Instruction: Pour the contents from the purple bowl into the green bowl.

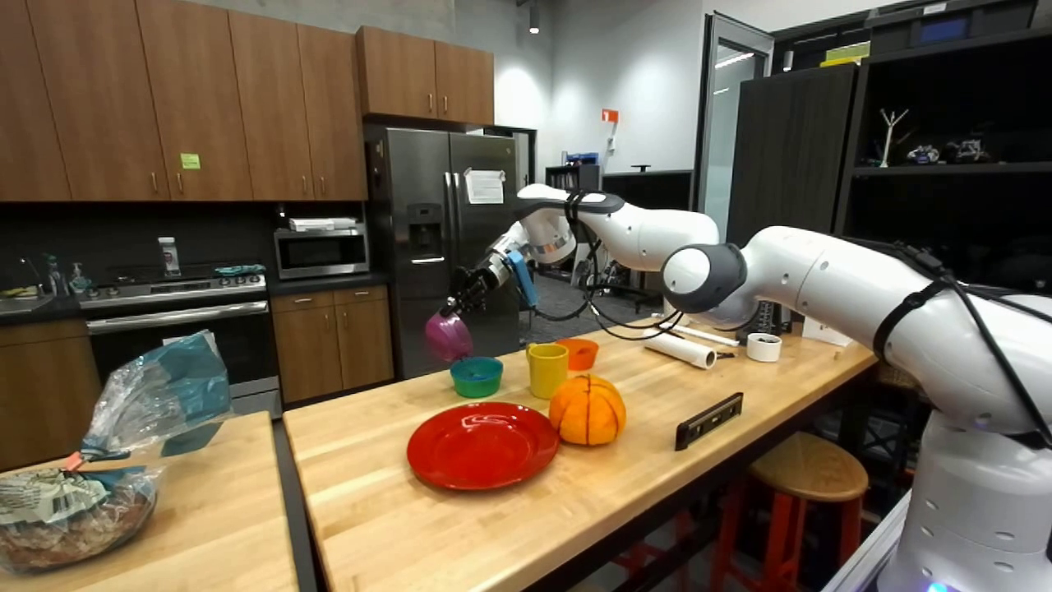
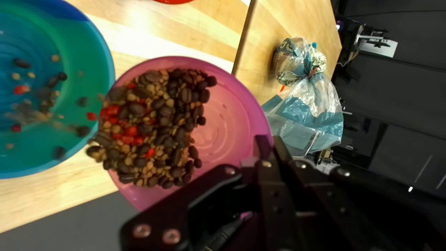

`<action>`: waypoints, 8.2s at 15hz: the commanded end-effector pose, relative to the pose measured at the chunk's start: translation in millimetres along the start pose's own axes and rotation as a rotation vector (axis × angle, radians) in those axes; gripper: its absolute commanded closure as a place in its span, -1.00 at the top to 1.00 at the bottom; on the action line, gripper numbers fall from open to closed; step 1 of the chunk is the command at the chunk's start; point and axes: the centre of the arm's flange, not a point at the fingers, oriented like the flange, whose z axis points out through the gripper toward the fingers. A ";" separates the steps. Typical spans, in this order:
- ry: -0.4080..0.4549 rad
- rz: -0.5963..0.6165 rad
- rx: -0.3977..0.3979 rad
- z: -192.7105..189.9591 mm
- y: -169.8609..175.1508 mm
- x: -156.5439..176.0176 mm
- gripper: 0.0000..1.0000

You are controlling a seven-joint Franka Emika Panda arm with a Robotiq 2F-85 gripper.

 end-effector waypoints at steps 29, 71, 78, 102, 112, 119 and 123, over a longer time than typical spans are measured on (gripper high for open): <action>0.031 -0.027 0.098 -22.0 1.1 -53.7 -0.98; 0.030 -0.019 0.160 -26.2 5.4 -56.4 -0.98; 0.038 -0.022 0.173 -26.6 4.6 -57.7 -0.98; 0.043 -0.024 0.196 -36.4 11.7 -61.4 -0.98; 0.044 -0.032 0.228 -41.3 11.6 -63.6 -0.98; 0.042 -0.035 0.232 -42.0 11.0 -64.1 -0.98; 0.042 -0.036 0.235 -42.0 10.5 -63.9 -0.98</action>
